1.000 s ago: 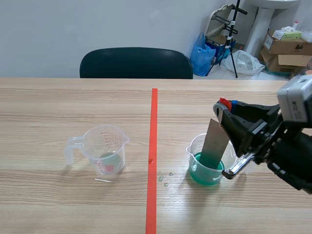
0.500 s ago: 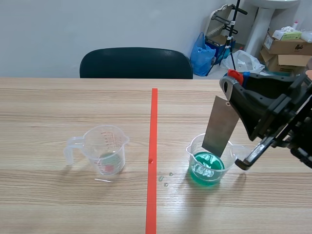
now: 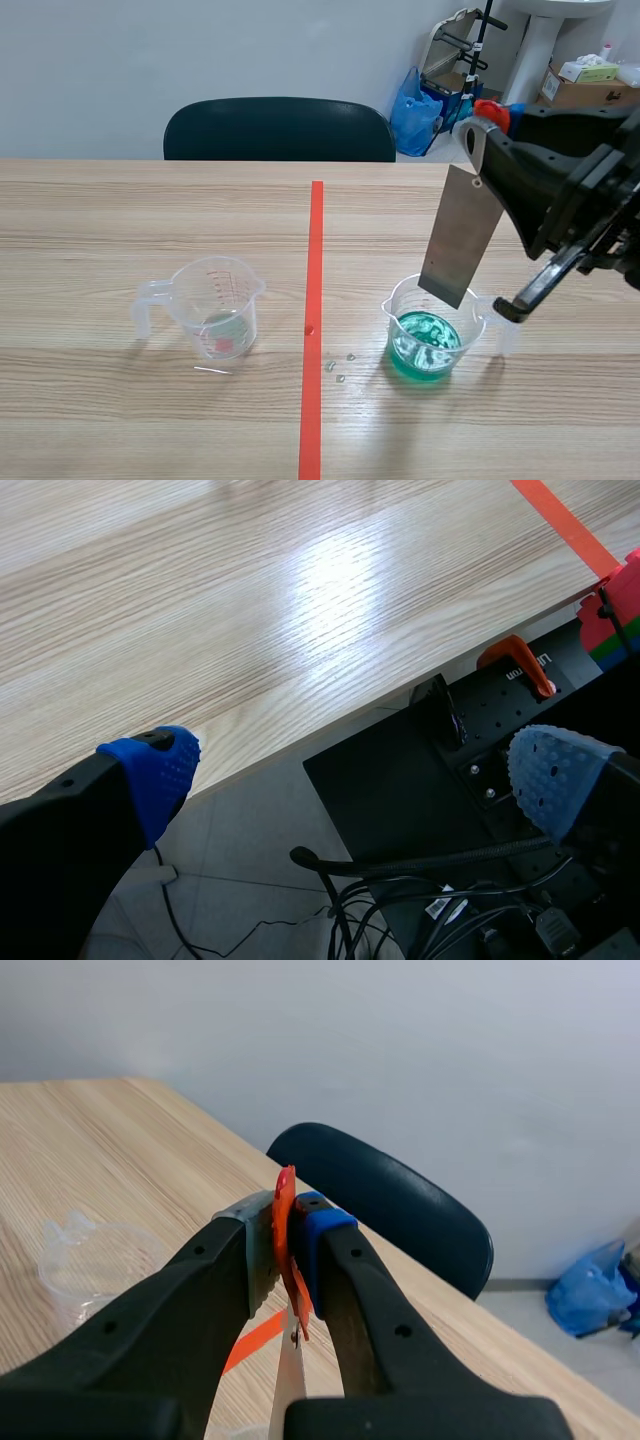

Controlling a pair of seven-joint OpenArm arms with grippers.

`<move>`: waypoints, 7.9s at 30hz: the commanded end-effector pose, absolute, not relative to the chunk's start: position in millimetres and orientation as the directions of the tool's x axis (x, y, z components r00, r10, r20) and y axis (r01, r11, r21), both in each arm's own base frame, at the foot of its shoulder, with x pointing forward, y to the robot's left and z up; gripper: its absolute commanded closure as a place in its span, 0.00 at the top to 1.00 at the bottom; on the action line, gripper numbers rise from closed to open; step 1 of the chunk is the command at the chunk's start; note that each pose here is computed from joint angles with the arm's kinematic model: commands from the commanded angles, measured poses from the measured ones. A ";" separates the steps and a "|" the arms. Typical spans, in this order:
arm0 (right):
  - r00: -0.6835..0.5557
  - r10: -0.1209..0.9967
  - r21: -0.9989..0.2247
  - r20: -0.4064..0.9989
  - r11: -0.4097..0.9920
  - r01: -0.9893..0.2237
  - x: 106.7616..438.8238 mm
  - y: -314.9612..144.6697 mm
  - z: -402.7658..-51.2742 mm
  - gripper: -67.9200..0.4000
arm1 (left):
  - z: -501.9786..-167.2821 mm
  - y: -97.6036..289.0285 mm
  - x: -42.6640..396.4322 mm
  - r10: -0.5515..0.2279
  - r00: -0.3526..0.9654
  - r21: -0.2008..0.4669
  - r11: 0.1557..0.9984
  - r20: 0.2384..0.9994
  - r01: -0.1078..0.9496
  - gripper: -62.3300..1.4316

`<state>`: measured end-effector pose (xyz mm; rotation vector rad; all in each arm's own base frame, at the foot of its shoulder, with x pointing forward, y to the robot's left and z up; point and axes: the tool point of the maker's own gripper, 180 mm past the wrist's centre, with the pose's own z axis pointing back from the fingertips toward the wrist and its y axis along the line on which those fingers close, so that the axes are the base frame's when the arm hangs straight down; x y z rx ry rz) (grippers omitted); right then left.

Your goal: Do the redox reaction experiment

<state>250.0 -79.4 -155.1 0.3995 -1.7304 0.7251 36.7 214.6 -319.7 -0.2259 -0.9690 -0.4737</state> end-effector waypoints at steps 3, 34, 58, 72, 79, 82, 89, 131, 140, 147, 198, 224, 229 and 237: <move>-0.316 0.092 -0.273 0.944 0.755 -0.597 251.5 -79.9 -138.3 0.03 | -315.2 213.7 41.1 -0.275 0.456 0.027 0.878 0.846 0.479 1.00; -0.306 0.093 -0.266 0.948 0.759 -0.595 254.6 -83.0 -121.5 0.03 | -315.3 213.8 41.1 -0.275 0.456 0.027 0.878 0.846 0.479 1.00; -0.263 0.092 -0.237 0.960 0.766 -0.597 257.1 -84.5 -127.0 0.03 | -315.3 213.8 41.1 -0.275 0.456 0.027 0.878 0.846 0.479 1.00; -0.272 0.065 -0.221 0.960 0.770 -0.598 256.5 -84.8 -122.7 0.03 | -315.2 213.7 41.1 -0.275 0.456 0.027 0.878 0.846 0.479 1.00; -0.272 0.065 -0.221 0.960 0.770 -0.598 256.5 -84.8 -122.7 0.03 | -315.2 213.7 41.1 -0.275 0.456 0.027 0.878 0.846 0.479 1.00; -0.272 0.065 -0.221 0.960 0.770 -0.598 256.5 -84.8 -122.7 0.03 | -315.2 213.7 41.1 -0.275 0.456 0.027 0.878 0.846 0.479 1.00; -0.272 0.064 -0.221 0.960 0.770 -0.598 256.5 -84.8 -122.6 0.03 | -315.2 213.7 41.1 -0.275 0.456 0.027 0.878 0.846 0.479 1.00; -0.272 0.065 -0.221 0.960 0.770 -0.598 256.5 -84.7 -122.7 0.03 | -315.2 213.7 41.1 -0.275 0.456 0.027 0.878 0.846 0.479 1.00; -0.272 0.065 -0.221 0.960 0.770 -0.598 256.4 -84.7 -122.7 0.03 | -315.2 213.7 41.1 -0.275 0.456 0.027 0.878 0.846 0.479 1.00; -0.272 0.065 -0.221 0.960 0.770 -0.598 256.4 -84.7 -122.7 0.03 | -315.2 213.7 41.1 -0.275 0.456 0.027 0.878 0.846 0.479 1.00; -0.270 0.057 -0.219 0.961 0.752 -0.621 253.2 -80.8 -123.2 0.03 | -301.9 216.0 56.7 -0.296 0.363 0.083 0.861 0.884 0.501 0.78; -0.270 0.058 -0.219 0.961 0.752 -0.621 253.2 -80.8 -123.2 0.03 | -253.3 61.7 271.7 -0.089 0.231 -0.141 0.568 0.969 0.811 0.06; -0.270 0.057 -0.219 0.961 0.752 -0.621 253.2 -80.8 -123.2 0.03 | -273.5 -2.5 279.6 -0.086 0.287 -0.210 0.489 0.954 0.846 0.06; -0.271 0.056 -0.219 0.961 0.753 -0.620 253.5 -80.9 -122.7 0.03 | -287.5 -76.1 275.7 -0.038 0.360 -0.318 0.389 0.932 0.865 0.06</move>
